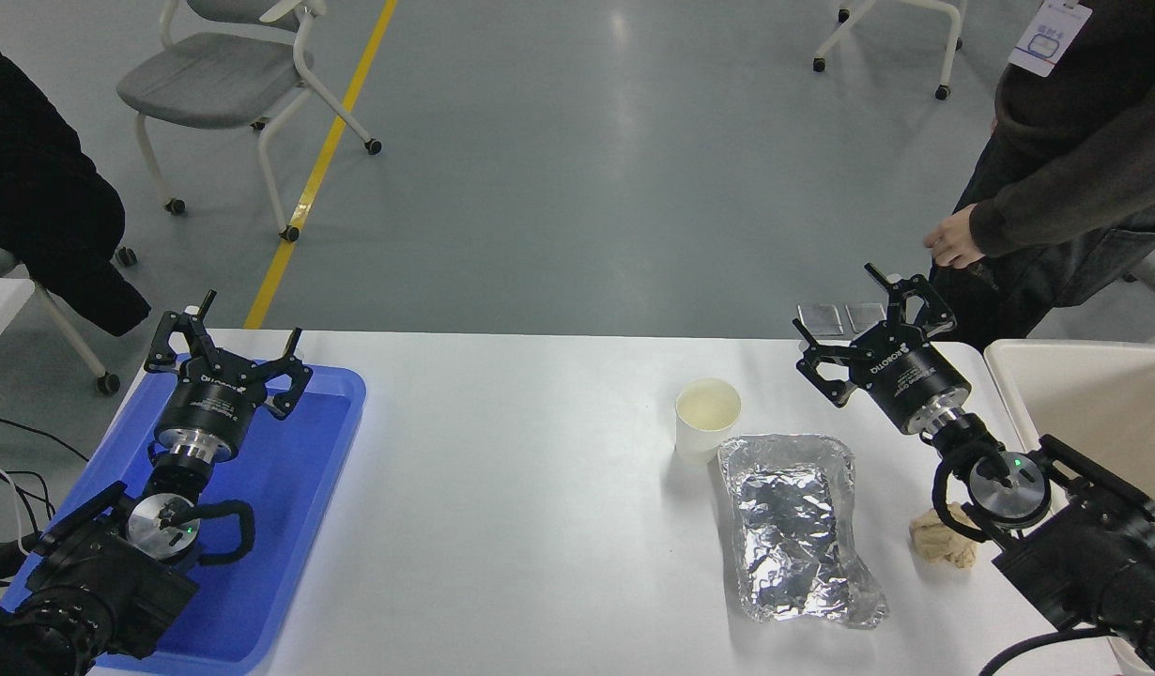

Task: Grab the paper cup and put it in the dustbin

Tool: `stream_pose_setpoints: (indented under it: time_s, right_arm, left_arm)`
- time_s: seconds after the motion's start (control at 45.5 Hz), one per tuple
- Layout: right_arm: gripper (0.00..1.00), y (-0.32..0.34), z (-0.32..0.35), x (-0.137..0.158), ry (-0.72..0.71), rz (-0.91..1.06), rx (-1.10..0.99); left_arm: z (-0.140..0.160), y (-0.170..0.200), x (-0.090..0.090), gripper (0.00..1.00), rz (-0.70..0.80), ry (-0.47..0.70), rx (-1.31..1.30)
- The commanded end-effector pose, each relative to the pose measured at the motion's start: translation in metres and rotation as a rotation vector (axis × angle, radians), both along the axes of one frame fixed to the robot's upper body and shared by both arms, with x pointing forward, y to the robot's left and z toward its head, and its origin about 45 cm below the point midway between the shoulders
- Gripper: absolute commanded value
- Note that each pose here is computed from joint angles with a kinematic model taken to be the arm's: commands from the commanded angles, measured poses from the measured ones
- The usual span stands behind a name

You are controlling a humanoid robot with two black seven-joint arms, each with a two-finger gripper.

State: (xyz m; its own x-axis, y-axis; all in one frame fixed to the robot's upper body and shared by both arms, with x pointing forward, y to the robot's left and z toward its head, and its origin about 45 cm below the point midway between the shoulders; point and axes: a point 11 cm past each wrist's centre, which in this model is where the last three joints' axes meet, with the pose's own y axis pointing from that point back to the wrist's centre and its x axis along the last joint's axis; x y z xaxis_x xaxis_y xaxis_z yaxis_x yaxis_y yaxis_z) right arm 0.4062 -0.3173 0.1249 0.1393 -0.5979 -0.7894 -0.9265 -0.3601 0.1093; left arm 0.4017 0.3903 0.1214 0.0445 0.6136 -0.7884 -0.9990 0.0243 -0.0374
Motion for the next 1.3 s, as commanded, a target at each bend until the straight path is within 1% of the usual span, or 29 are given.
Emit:
stream_pose_setpoints:
  time_s: [0.0, 0.264, 0.505, 0.615, 0.747, 0.857, 1.055, 1.275]
  right_arm:
    - [1.0, 0.002, 0.004, 0.003, -0.009, 0.005, 0.002]
    - [1.0, 0.005, 0.014, 0.011, -0.031, 0.023, -0.014]
    - [1.0, 0.011, 0.028, 0.021, -0.062, 0.11, -0.151]
    - [1.0, 0.003, 0.055, 0.036, -0.118, 0.15, -0.249]
    - [1.0, 0.006, 0.078, 0.046, -0.106, 0.311, -0.462]
    - [1.0, -0.007, 0.103, 0.055, -0.119, 0.383, -0.65]
    - [1.0, 0.014, 0.139, 0.07, -0.13, 0.607, -1.006]
    - [1.0, 0.031, 0.17, 0.065, -0.144, 0.822, -1.276]
  left_arm:
    - [0.0, -0.002, 0.0, 1.0, -0.006, 0.001, -0.001]
    - [0.0, -0.001, 0.0, 1.0, -0.002, 0.001, -0.001]
    - [0.0, -0.001, 0.0, 1.0, -0.002, 0.001, -0.001]
    - [0.0, 0.0, 0.0, 1.0, -0.001, 0.001, 0.0]
    - [-0.001, 0.0, -0.001, 1.0, 0.0, 0.002, 0.0]
    - [-0.001, 0.0, -0.001, 1.0, -0.001, 0.002, 0.0]
    - [0.0, -0.002, 0.0, 1.0, -0.004, -0.001, -0.002]
    - [0.0, -0.002, 0.001, 1.0, -0.004, 0.0, -0.001]
